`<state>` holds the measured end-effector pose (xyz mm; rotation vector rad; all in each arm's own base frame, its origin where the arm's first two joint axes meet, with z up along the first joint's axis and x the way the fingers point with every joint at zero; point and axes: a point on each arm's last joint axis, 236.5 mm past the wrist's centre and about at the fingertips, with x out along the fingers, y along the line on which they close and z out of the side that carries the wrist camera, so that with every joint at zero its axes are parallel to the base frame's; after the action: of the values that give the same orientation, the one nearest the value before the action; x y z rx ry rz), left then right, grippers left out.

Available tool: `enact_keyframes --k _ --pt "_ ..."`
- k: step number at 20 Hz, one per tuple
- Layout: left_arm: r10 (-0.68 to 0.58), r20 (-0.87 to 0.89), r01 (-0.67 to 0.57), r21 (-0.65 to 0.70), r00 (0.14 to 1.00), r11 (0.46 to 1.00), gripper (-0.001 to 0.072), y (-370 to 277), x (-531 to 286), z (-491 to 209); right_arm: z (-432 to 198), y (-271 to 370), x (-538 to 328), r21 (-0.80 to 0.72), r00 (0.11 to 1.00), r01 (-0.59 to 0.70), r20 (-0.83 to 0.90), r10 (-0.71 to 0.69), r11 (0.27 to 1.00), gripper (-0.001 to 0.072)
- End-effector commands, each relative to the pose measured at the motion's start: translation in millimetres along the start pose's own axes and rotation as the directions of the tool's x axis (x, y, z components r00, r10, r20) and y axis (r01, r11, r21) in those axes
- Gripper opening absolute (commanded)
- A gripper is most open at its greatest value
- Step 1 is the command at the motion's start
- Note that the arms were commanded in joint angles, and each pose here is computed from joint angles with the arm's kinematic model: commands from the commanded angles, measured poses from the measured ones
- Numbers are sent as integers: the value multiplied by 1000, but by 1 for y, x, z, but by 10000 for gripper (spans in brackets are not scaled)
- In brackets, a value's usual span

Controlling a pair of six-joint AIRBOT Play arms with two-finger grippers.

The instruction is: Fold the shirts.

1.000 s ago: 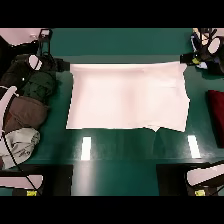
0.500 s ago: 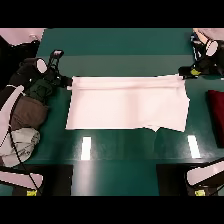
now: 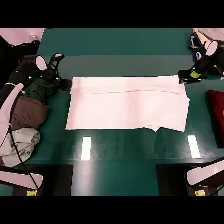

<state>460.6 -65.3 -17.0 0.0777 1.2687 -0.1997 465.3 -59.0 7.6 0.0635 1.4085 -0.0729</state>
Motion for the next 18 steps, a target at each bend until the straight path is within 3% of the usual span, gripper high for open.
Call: enact_keyframes --k 1,5,13,18 --pt "52 -62 -51 23 997 998 486 10 -35 -18 -15 10 -26 -8 994 -104 -25 104 995 388" --pt "25 -96 -26 -8 995 1000 486 -1 -54 -63 -38 29 -55 44 948 -318 5 318 947 388" --pt "-215 -190 177 -202 958 963 487 -61 -12 -181 -97 17 -52 98 950 -312 4 313 945 387" --pt "-219 -196 149 -319 956 936 487 -61 15 -207 -110 20 -56 81 949 -313 0 314 946 388"
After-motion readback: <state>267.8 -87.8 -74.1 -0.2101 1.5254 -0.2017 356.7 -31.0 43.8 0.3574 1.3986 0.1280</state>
